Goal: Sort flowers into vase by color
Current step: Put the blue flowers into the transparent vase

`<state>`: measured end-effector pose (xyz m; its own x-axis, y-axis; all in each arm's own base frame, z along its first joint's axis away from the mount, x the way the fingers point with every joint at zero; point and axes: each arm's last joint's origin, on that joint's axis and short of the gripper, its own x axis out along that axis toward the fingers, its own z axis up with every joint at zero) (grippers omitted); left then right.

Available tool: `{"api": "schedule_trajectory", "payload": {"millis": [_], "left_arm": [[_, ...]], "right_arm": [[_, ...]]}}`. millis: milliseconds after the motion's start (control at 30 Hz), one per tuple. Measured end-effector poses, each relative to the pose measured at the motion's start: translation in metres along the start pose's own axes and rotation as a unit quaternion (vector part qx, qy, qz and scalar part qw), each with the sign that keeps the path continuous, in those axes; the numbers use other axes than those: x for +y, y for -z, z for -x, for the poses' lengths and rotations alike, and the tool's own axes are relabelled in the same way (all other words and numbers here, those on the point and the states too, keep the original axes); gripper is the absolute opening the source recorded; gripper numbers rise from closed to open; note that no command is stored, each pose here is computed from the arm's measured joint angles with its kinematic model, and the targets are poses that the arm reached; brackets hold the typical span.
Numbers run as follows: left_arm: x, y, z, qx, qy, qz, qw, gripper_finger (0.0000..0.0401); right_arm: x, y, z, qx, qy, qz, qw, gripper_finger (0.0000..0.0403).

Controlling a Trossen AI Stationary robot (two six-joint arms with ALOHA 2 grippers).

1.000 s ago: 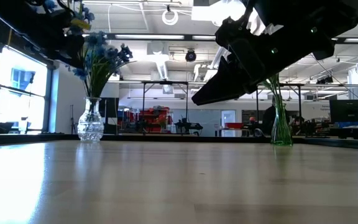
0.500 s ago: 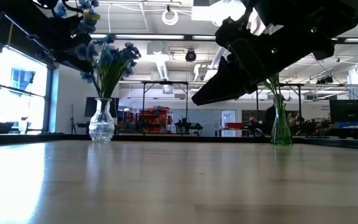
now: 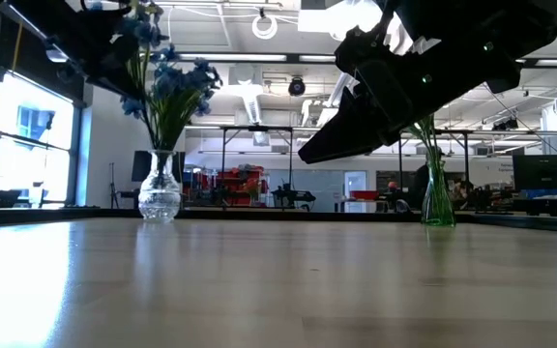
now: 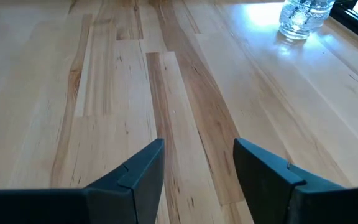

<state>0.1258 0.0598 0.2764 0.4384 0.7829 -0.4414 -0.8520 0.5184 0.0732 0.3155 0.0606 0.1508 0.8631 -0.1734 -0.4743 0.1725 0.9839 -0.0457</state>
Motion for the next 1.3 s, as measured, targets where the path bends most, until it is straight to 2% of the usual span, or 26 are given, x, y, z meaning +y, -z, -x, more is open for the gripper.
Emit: {"api": "schedule_trajectory", "payload": {"millis": [500, 1300], "left_arm": [[0.004, 0.002, -0.017, 0.054, 0.013, 0.012, 0.998, 0.0], [0.013, 0.0, -0.027, 0.063, -0.002, 0.028, 0.998, 0.0002]], "right_arm": [[0.0, 0.0, 0.0, 0.0, 0.0, 0.0, 1.0, 0.0188], [0.0, 0.0, 0.0, 0.0, 0.0, -0.002, 1.0, 0.0188]]}}
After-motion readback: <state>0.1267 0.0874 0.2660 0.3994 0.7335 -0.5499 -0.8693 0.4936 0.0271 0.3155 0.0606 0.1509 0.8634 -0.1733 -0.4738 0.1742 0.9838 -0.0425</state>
